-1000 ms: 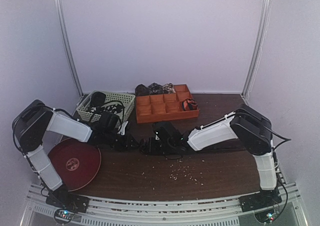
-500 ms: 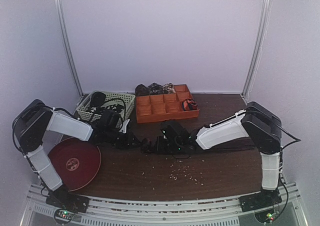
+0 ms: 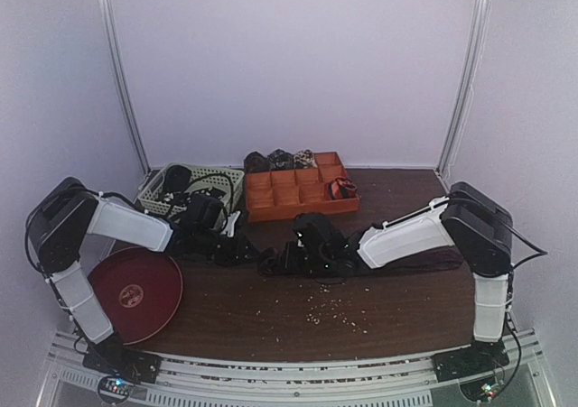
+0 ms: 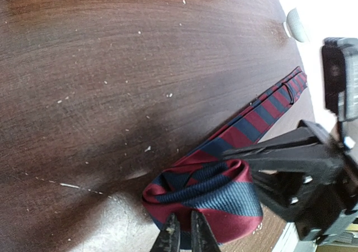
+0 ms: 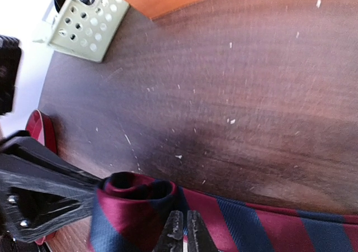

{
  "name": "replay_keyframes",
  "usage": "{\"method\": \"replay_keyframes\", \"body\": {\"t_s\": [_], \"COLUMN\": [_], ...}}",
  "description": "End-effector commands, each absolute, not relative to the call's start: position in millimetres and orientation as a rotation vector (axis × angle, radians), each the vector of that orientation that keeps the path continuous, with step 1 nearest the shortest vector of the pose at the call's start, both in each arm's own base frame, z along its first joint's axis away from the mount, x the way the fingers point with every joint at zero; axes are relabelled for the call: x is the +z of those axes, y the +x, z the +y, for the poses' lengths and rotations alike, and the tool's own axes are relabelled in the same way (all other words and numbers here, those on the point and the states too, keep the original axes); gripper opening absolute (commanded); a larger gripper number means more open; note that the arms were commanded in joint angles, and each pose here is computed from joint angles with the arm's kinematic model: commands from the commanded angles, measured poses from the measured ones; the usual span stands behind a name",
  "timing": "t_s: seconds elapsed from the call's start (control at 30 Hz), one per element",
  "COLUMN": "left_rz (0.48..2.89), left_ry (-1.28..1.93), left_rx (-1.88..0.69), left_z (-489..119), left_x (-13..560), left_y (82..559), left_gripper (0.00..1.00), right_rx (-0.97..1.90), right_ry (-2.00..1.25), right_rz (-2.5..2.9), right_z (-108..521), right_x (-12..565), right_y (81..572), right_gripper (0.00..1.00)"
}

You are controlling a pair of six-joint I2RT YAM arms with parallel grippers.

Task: Roll the ties
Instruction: Roll the tie at the center of the board.

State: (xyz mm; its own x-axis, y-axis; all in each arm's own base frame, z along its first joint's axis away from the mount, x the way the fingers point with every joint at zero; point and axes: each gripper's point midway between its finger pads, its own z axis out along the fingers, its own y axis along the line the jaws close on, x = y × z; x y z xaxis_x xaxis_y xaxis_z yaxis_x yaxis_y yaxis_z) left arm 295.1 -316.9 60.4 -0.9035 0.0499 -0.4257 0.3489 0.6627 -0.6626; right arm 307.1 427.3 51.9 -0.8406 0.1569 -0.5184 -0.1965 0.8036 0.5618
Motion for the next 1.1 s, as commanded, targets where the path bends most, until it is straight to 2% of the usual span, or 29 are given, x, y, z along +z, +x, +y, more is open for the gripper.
{"method": "replay_keyframes", "body": {"t_s": [0.0,0.23,0.43,0.7,1.07], "left_rz": [2.491,2.515,2.506,2.527,2.520], "left_ry": [0.335,0.324,0.336,0.353,0.374], "left_rx": [-1.097,-1.037,-1.044,-1.050,-1.033], "left_z": [-320.2,-310.9,-311.5,-314.6,-318.8], "left_x": [61.3,53.5,57.2,48.7,52.2], "left_y": [299.4,297.2,296.2,295.6,299.5], "left_gripper": [0.09,0.09,0.10,0.12,0.13], "right_rx": [0.933,1.111,1.178,1.038,0.877], "right_ry": [-0.028,-0.021,-0.015,0.015,0.010], "right_rz": [2.435,2.361,2.373,2.427,2.444], "right_z": [448.9,473.9,482.3,465.0,436.5], "right_x": [47.7,63.5,52.8,31.6,31.8], "right_y": [303.4,306.0,302.4,307.8,309.1], "right_gripper": [0.05,0.04,0.03,0.03,0.05]}}
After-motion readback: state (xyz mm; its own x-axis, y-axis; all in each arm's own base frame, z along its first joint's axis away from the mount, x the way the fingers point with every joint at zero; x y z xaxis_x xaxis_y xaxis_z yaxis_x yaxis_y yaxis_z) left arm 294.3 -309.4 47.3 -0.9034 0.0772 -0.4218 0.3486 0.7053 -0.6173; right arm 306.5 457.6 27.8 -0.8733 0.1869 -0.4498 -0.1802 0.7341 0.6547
